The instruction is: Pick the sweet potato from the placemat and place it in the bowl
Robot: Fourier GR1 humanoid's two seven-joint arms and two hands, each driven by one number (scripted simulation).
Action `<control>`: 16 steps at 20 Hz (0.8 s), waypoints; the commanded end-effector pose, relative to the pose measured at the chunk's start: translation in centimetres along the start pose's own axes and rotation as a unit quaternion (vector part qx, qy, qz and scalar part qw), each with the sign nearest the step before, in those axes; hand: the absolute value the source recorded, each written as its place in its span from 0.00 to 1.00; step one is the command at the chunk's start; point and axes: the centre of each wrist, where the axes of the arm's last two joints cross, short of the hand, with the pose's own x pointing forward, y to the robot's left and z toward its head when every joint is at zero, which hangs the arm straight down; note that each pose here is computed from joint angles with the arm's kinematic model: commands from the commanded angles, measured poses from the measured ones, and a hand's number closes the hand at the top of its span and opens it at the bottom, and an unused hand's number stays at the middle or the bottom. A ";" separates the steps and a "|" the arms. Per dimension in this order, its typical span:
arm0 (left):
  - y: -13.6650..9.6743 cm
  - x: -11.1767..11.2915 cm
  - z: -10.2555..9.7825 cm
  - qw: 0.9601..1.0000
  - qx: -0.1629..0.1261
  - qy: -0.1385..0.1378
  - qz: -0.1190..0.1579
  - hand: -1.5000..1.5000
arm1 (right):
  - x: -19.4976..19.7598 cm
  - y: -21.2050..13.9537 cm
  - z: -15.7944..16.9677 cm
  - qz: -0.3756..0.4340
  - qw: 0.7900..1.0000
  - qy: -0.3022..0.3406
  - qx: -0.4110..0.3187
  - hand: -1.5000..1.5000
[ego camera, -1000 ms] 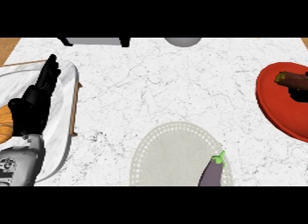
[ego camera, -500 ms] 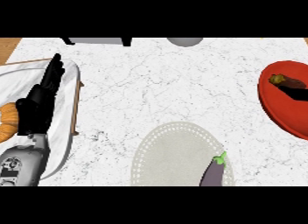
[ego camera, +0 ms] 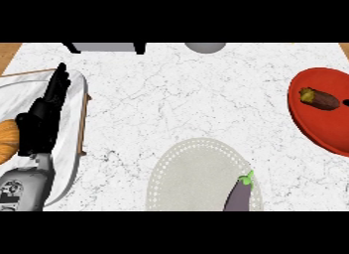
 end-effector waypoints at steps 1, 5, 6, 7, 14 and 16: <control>-0.2 0.0 0.5 1.000 0.008 0.005 0.002 0.50 | -1.6 -3.8 1.3 -0.048 0.999 -0.001 -0.004 0.00; 1.4 -0.5 -0.3 1.000 0.013 0.003 -0.016 0.50 | -2.5 -9.6 2.7 -0.083 0.996 -0.009 0.008 0.00; 1.4 -0.8 -0.1 1.000 0.002 0.011 0.005 0.50 | -4.6 -6.6 4.6 -0.108 0.994 -0.004 0.019 0.00; 1.3 -0.7 0.7 1.000 -0.002 0.000 0.002 0.50 | -4.2 -8.8 4.3 -0.107 0.994 -0.009 0.013 0.00; 0.6 0.1 0.9 1.000 0.017 0.001 0.000 0.50 | -6.1 -12.9 7.9 -0.117 0.989 -0.040 0.078 0.00; 1.8 1.5 -1.2 1.000 0.018 0.003 -0.013 0.50 | -6.7 -12.8 8.8 -0.122 0.988 -0.036 0.083 0.00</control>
